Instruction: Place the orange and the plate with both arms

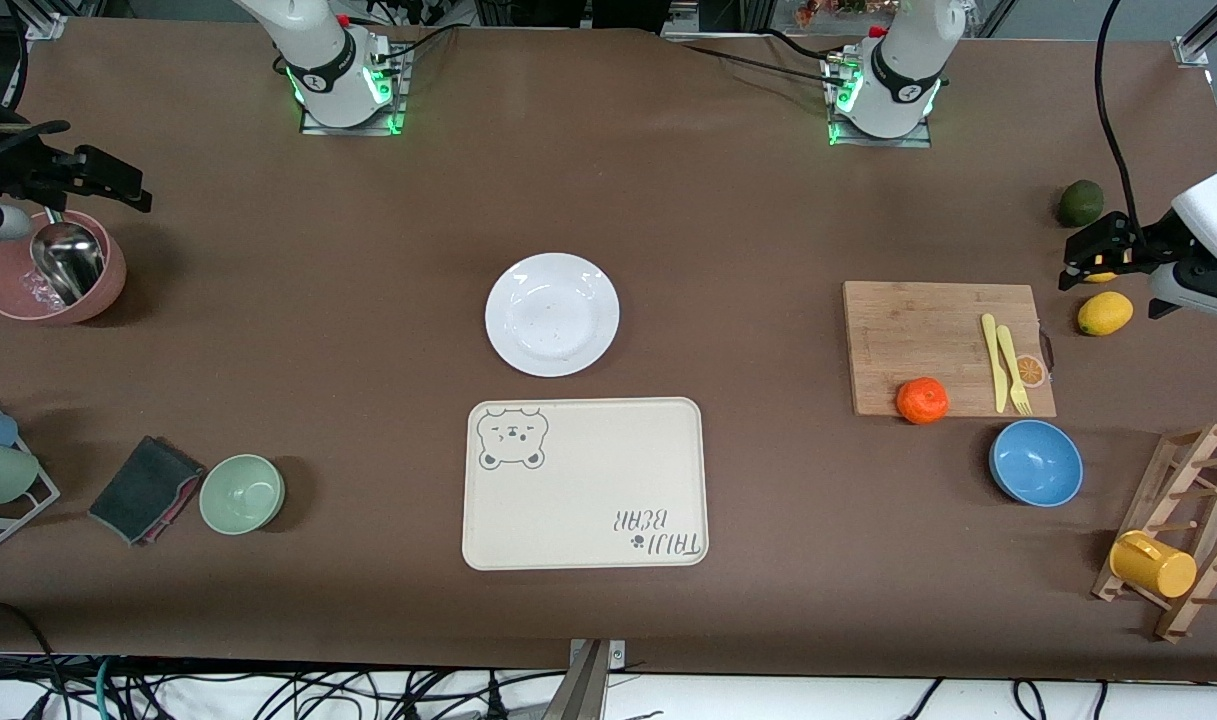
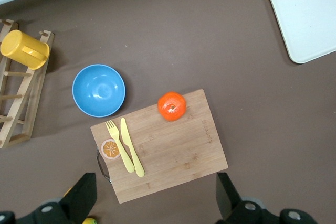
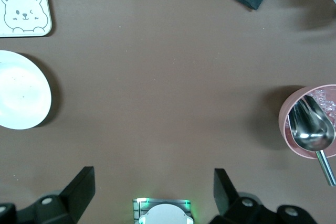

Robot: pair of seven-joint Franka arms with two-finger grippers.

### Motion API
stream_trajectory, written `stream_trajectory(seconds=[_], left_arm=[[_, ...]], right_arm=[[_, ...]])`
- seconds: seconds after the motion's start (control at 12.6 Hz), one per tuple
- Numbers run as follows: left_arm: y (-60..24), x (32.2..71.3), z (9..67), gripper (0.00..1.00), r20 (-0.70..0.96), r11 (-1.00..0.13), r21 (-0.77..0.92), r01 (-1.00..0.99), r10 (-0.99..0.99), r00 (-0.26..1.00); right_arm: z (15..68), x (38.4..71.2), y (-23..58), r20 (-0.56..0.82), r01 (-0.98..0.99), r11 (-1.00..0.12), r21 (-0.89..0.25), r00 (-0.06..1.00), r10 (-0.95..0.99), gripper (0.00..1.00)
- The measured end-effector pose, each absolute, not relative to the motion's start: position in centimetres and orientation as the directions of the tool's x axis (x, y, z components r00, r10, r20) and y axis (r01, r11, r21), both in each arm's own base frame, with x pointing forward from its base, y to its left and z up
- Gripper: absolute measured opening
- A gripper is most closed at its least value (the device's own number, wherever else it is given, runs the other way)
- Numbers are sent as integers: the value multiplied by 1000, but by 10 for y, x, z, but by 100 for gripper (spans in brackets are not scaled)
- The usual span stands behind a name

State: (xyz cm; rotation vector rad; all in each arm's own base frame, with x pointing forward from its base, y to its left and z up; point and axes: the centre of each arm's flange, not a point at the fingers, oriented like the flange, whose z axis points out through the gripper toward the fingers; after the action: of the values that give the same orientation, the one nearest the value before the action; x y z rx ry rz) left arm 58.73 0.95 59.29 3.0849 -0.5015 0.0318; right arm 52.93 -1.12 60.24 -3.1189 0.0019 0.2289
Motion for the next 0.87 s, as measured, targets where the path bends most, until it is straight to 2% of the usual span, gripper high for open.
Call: stream_trajectory(seconds=[0.87], left_arm=[[12, 587, 592, 100, 21, -950, 13, -313, -312, 950]], right_arm=[[603, 529, -10, -145, -1, -1000, -14, 989, 1, 100]])
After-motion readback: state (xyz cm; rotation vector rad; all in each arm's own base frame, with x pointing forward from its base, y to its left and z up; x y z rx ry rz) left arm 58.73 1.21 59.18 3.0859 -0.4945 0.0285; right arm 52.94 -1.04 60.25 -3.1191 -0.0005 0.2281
